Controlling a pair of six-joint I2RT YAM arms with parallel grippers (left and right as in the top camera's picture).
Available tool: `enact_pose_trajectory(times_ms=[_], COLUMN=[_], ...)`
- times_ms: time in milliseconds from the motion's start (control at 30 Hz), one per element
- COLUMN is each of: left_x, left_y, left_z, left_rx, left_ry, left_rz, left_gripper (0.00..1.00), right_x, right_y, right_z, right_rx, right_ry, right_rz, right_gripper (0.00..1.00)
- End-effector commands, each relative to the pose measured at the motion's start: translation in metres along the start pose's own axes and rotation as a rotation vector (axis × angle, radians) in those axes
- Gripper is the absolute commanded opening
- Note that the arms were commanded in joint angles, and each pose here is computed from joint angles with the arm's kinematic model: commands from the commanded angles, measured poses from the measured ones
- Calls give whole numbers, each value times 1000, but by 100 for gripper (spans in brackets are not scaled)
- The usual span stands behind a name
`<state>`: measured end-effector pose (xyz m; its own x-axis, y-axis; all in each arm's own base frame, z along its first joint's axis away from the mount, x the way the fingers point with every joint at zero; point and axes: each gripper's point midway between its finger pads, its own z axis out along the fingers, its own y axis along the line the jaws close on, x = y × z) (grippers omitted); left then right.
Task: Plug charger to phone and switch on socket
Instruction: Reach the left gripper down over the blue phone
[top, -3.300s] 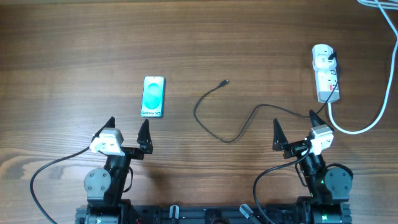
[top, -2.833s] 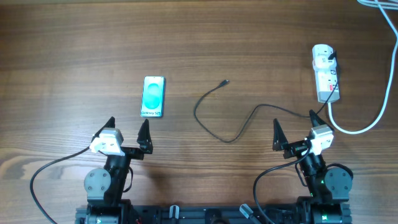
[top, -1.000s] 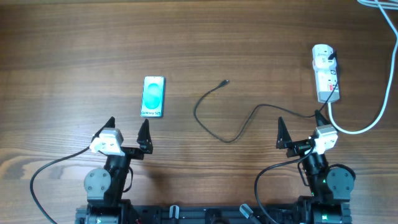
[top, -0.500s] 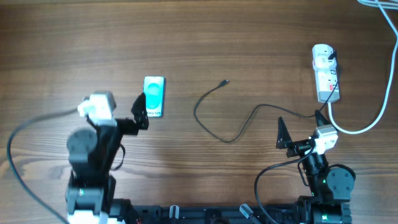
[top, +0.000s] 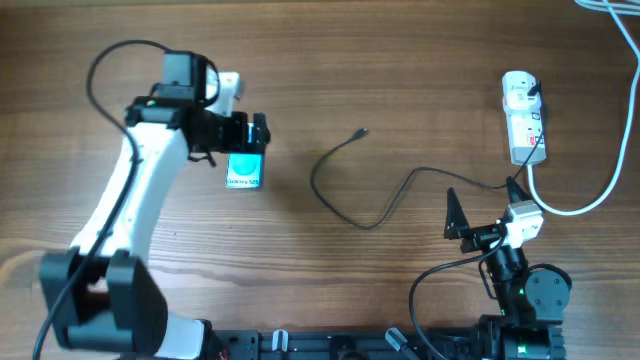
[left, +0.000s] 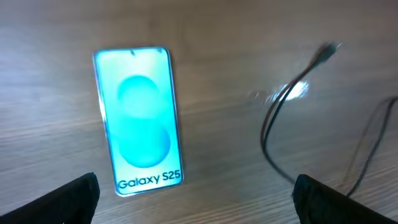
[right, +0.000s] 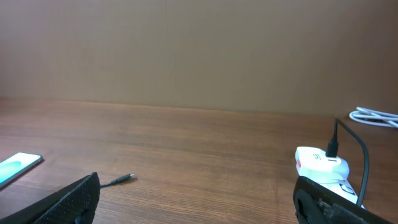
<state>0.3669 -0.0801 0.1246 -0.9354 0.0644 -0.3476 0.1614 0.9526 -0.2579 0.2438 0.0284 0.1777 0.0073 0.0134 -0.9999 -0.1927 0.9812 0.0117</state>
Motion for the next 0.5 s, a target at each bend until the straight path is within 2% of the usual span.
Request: enact_pose_trajectory(times_ms=[0,100,167,233,367,467], left_x=[5,6,1,-3,-5,9], left_y=[5,-1,11,39,40,42], left_z=[30,47,51,53,57,72], left_rx=[-29,29,-37,-196,-214,-219], left_ry=[75,94,80,68,162,232], left_rz=[39,20,0,-100,-117,-121], left_gripper=[100,100,100,100,100,99], right_x=[-3,-3,-3,-3,-3,-3], right_y=[-3,-3,-3,-3,-3,-3], right_z=[-1,-1,-1,-1,-1,-1], right_rx=[14,14,14,14,14,14], right_ry=[-12,-12,-12,-12,-12,-12], right_rz=[9,9,9,9,9,9], right_gripper=[99,100,100,100,100,100])
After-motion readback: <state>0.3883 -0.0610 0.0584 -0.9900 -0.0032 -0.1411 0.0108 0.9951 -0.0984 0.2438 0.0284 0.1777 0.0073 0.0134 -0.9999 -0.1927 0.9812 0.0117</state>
